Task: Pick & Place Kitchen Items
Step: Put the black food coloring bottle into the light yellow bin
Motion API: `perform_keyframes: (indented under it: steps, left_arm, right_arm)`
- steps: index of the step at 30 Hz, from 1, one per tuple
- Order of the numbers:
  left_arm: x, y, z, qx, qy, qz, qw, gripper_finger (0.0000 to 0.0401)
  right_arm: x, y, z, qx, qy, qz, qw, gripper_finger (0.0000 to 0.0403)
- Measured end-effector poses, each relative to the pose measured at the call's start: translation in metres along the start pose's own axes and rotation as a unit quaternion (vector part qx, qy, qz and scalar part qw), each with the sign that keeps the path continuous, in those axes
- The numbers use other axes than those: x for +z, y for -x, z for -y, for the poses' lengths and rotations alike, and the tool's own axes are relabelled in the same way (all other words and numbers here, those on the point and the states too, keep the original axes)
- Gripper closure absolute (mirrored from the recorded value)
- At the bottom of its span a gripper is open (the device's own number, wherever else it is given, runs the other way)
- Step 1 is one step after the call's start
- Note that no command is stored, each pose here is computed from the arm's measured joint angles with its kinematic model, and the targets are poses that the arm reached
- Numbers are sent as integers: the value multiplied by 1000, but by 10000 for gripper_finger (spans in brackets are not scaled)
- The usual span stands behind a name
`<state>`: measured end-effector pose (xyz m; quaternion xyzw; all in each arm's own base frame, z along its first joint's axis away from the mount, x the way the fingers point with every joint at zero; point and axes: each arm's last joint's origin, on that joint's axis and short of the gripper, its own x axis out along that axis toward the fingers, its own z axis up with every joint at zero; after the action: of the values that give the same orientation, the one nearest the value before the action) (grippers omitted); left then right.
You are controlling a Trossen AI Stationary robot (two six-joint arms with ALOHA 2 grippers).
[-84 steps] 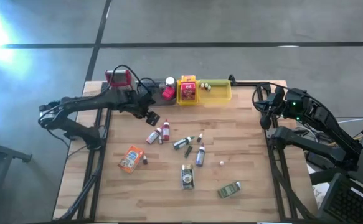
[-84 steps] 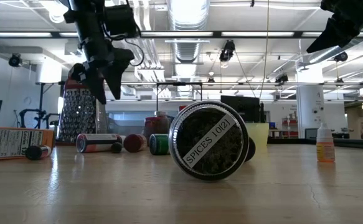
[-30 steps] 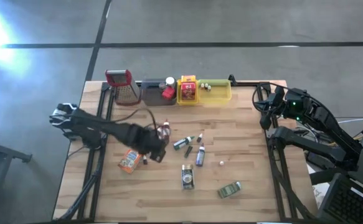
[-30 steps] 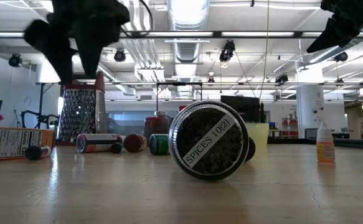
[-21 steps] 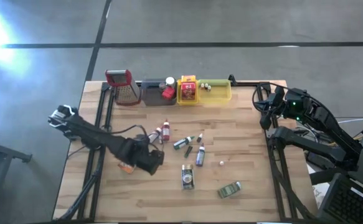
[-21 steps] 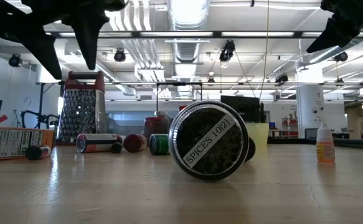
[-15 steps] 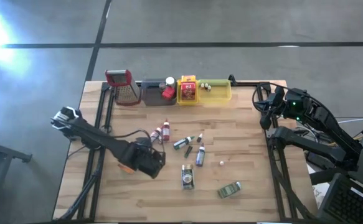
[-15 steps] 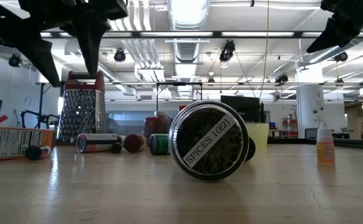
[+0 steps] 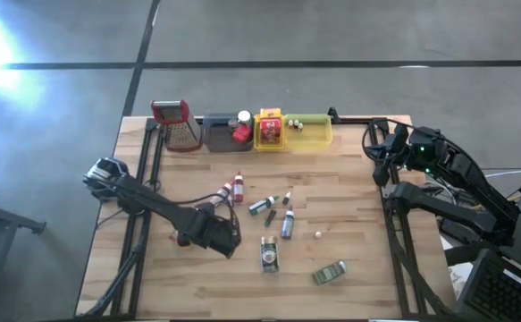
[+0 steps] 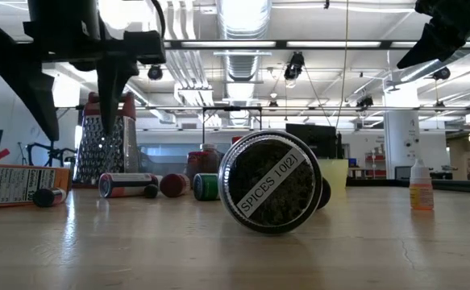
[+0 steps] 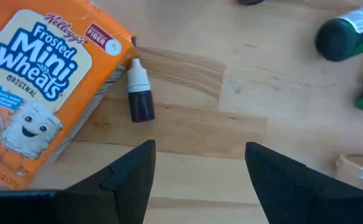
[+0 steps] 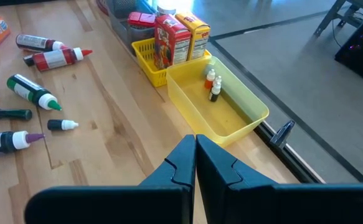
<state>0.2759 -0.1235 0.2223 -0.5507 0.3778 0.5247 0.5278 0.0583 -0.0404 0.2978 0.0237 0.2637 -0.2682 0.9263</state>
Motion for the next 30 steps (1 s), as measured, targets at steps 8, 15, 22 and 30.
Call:
perform_keyframes:
  steps: [8,15,22,30]
  left_arm:
    - [-1,-8,0,36,24,-24,999,168]
    - [8,-21,-7,80,40,-42,995,172]
    - [21,-36,-5,82,22,-66,994,172]
    - [38,-55,-7,106,12,-99,989,172]
  right_arm:
    - [0,0,0,0,0,0,1000,394]
    - [0,0,0,0,0,0,1000,394]
    - [0,0,0,0,0,0,1000,394]
    - [0,0,0,0,0,0,1000,394]
